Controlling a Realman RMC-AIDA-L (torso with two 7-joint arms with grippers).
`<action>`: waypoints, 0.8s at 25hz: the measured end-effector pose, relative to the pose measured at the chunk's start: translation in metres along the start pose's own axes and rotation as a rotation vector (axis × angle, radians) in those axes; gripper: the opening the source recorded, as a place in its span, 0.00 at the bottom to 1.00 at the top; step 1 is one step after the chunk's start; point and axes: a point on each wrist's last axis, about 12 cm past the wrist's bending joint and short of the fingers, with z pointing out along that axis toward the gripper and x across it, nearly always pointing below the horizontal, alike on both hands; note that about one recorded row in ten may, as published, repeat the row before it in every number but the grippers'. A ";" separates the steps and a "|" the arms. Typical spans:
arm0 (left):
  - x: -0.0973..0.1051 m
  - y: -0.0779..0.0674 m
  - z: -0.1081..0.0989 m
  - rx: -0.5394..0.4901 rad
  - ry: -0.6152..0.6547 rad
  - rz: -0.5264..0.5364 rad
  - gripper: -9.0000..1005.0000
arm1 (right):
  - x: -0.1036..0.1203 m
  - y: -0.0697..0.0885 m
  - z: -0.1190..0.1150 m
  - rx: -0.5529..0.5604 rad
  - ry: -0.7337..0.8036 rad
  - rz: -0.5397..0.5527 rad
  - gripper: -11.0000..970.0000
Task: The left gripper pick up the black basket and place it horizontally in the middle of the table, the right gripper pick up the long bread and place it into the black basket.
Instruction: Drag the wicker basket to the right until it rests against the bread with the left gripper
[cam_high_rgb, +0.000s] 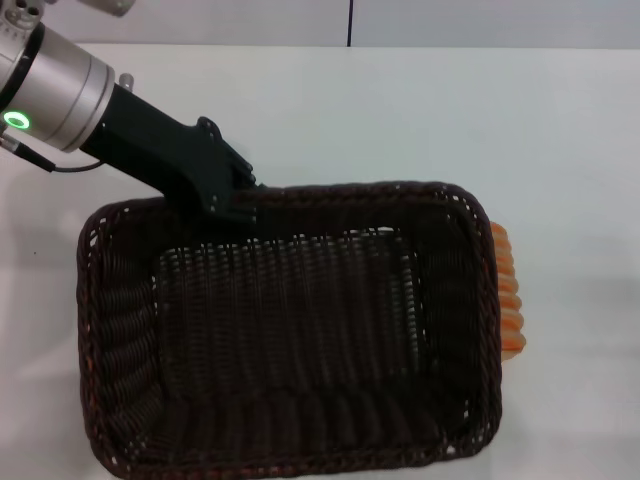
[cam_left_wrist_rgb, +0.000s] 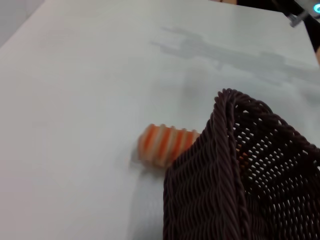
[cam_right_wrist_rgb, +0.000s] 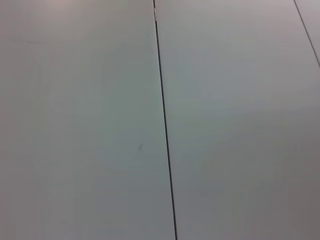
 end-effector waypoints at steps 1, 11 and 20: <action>0.000 -0.001 0.000 0.008 0.003 0.010 0.21 | 0.000 0.000 0.000 0.000 -0.002 0.000 0.75; -0.001 -0.005 0.002 0.029 -0.010 0.068 0.30 | -0.003 -0.001 -0.006 0.013 -0.010 0.004 0.75; -0.005 0.002 -0.005 -0.065 -0.064 0.061 0.57 | -0.003 0.000 -0.009 0.000 -0.005 0.006 0.74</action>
